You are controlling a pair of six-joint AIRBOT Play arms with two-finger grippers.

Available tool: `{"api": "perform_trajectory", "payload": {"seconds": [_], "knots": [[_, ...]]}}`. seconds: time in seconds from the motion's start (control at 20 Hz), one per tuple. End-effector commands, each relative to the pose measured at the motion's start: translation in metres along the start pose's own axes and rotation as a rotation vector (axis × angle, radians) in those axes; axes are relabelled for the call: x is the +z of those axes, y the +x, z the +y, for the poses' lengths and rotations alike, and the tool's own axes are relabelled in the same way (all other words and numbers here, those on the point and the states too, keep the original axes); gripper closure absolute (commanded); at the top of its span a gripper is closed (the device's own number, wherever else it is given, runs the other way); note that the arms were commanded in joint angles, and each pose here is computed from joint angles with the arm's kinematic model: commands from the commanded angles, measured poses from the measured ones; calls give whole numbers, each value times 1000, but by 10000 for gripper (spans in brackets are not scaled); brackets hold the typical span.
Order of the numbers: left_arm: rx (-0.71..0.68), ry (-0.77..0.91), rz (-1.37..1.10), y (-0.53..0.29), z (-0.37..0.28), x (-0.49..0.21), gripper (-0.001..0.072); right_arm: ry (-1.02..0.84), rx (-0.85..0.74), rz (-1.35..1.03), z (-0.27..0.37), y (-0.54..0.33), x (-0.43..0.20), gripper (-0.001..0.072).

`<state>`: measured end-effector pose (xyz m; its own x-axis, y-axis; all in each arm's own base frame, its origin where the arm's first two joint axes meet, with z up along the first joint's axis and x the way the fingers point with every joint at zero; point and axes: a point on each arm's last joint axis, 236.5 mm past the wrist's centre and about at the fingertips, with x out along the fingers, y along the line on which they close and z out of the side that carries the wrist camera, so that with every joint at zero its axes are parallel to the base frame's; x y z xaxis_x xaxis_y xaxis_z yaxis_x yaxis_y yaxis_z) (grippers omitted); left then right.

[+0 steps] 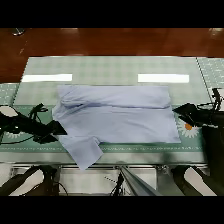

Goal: Fold the shirts.

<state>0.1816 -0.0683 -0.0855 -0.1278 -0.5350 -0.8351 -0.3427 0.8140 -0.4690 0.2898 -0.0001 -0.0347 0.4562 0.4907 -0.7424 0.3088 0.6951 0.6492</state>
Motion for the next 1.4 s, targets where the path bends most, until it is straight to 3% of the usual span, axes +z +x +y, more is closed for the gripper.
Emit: {"api": "perform_trajectory", "payload": {"seconds": [0.0,0.25,0.5,0.55,0.6,0.65,0.7,0.9,1.1,1.35], "knots": [[10,29,46,16,-1,-17,3,6,23,-1,4,1,-5,78],[-7,11,52,29,0,-24,3,5,26,4,5,1,-6,79],[-123,-30,-85,37,-22,1,7,5,27,9,5,1,-7,84],[-119,-18,-74,38,-23,-2,34,2,6,2,-1,-1,-5,84],[-121,9,-58,39,-25,-6,263,23,-34,-12,-12,-5,0,84],[-123,41,-45,40,-27,-10,614,53,-76,-23,-26,-12,3,84],[-128,69,-39,38,-29,-12,681,89,-130,-26,-44,-20,3,84],[-147,107,-126,16,-37,1,680,241,-436,129,-121,-53,-46,84],[-175,119,-171,0,-47,8,681,283,-398,201,-113,-44,-68,84],[-185,118,-170,0,-49,8,680,164,-394,377,-98,-20,-92,84]]}}
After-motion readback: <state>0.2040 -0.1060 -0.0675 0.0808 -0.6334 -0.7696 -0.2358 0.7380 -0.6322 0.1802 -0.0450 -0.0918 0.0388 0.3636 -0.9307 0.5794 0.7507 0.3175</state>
